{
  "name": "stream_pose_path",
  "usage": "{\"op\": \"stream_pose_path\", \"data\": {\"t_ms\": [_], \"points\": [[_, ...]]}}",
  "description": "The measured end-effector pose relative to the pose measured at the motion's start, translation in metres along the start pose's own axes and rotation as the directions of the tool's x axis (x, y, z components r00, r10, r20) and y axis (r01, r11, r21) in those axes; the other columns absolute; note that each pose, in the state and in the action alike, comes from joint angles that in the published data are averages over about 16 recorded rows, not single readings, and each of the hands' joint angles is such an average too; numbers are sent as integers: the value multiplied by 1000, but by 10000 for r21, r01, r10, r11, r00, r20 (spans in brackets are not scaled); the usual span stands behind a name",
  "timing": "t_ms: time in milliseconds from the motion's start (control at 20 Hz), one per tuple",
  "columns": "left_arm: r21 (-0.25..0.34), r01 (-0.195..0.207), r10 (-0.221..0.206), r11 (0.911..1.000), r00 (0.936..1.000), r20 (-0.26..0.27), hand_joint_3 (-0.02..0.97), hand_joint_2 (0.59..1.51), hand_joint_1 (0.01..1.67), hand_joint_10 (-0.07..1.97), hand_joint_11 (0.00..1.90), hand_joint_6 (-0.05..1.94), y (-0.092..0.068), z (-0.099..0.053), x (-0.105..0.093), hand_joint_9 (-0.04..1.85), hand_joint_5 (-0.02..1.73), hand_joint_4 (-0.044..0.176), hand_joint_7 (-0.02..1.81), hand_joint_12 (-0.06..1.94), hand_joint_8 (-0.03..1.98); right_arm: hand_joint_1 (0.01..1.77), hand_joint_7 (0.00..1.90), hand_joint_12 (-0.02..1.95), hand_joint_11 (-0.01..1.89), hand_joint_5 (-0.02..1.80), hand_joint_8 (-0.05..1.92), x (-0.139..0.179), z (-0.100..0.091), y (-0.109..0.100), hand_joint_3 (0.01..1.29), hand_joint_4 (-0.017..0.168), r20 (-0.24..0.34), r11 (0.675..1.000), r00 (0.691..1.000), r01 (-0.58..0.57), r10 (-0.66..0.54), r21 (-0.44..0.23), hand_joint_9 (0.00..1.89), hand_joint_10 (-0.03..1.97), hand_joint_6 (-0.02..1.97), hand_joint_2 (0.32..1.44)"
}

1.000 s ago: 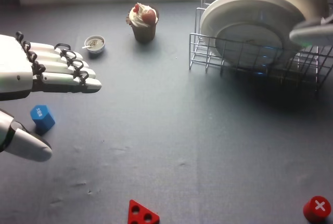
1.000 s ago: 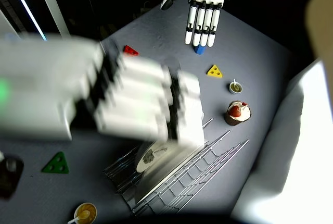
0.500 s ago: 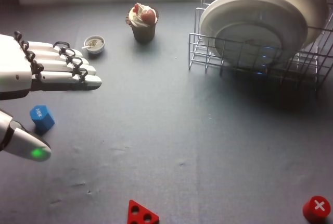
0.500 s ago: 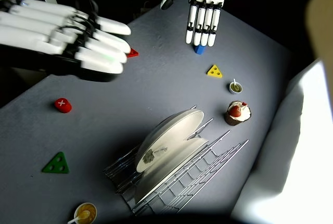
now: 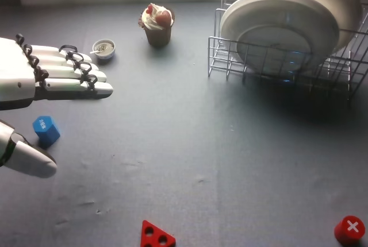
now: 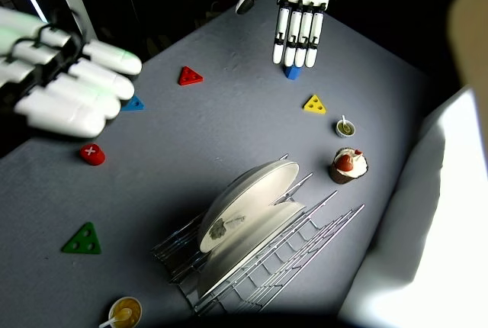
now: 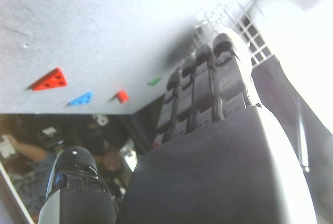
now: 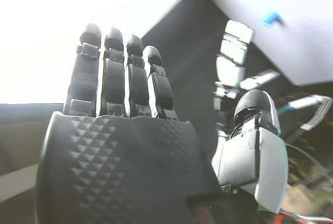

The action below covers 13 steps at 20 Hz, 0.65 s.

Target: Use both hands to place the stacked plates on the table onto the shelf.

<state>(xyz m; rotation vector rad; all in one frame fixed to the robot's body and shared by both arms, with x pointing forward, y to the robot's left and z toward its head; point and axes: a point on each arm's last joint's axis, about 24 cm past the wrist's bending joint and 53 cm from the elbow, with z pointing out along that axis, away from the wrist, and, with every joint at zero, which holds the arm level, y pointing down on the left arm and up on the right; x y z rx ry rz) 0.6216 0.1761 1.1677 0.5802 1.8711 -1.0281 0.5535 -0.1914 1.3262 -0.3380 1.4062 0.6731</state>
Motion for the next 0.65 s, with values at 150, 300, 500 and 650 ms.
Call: {"op": "stream_pose_path", "data": {"t_ms": [150,300,500,650], "points": [[3,0,0,10000,10000,-1,5,1003,31,9,97,16,0,0,0,93,41,3,88,16,10,41,251,12,274,167,11,5,1,4,10,4,-190,9998,9997,-178,177,-50,261,21,12,998],[7,4,-4,10000,10000,-1,5,1001,31,8,104,16,0,0,0,99,48,3,95,16,15,36,263,11,275,163,11,10,2,7,10,4,-352,9993,9987,-359,356,-75,268,22,12,1002],[8,6,-6,10000,10000,0,5,1000,31,8,111,16,0,0,0,107,57,3,106,15,21,34,270,11,276,161,11,11,3,6,10,4,-412,9984,9975,-570,569,-15,272,22,12,1007],[13,9,-9,10000,10000,1,5,999,31,8,111,16,-1,0,0,111,61,3,109,15,23,33,271,11,276,159,11,14,4,5,10,4,-499,9978,9966,-654,656,47,273,21,12,1010]]}}
